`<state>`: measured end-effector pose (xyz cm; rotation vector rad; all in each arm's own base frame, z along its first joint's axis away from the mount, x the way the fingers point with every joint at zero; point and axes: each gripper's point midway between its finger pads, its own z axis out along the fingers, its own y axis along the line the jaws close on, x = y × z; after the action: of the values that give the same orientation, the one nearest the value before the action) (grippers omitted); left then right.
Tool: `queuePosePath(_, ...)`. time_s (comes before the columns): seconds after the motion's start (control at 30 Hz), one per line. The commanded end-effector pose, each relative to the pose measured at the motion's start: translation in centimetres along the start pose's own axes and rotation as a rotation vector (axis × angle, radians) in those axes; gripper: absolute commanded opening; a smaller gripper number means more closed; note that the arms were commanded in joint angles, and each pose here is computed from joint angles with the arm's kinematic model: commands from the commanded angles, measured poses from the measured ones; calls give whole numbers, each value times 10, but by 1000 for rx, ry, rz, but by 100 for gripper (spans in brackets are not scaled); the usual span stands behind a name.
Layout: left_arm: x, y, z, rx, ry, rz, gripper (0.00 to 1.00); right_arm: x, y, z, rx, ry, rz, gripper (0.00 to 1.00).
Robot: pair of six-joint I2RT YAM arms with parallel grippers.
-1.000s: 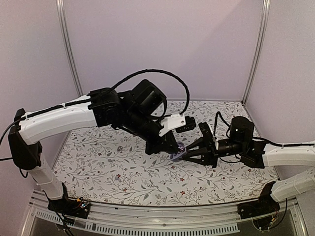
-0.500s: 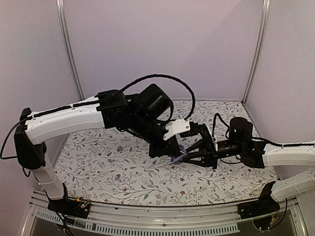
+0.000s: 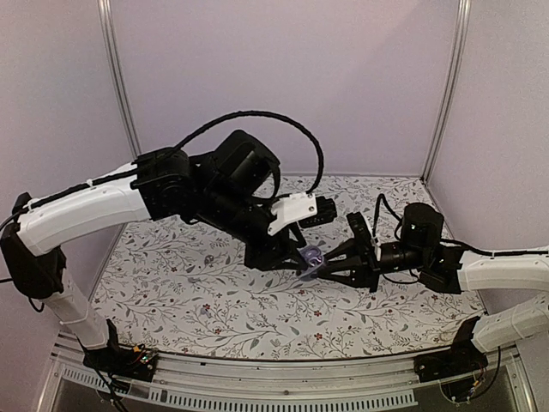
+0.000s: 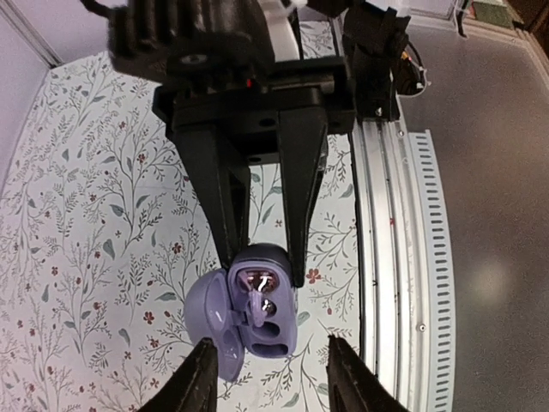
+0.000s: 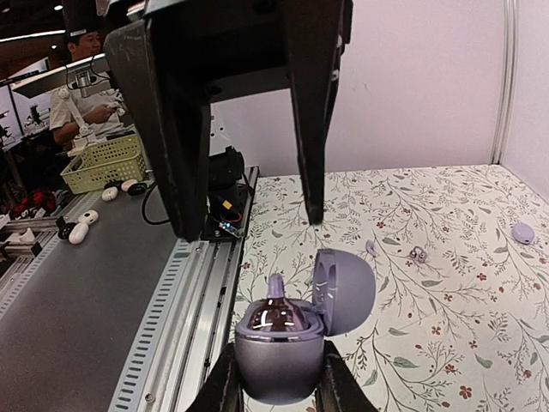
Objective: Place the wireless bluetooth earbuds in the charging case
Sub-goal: Insert the right earbud into the right side groove of the charging case, then adjust the right earbud in the right side groove of the charging case.
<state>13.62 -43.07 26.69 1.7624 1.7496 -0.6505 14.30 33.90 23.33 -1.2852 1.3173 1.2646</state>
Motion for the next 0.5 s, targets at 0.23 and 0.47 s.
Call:
queuePosePath(0.23, -32, 10, -91, -182, -404, 15, 53, -29, 5, 0, -12, -77, -63, 0)
queuePosePath(0.47, -29, -13, -77, -64, -426, 100, 25, -32, 5, 3, -32, -78, -49, 0)
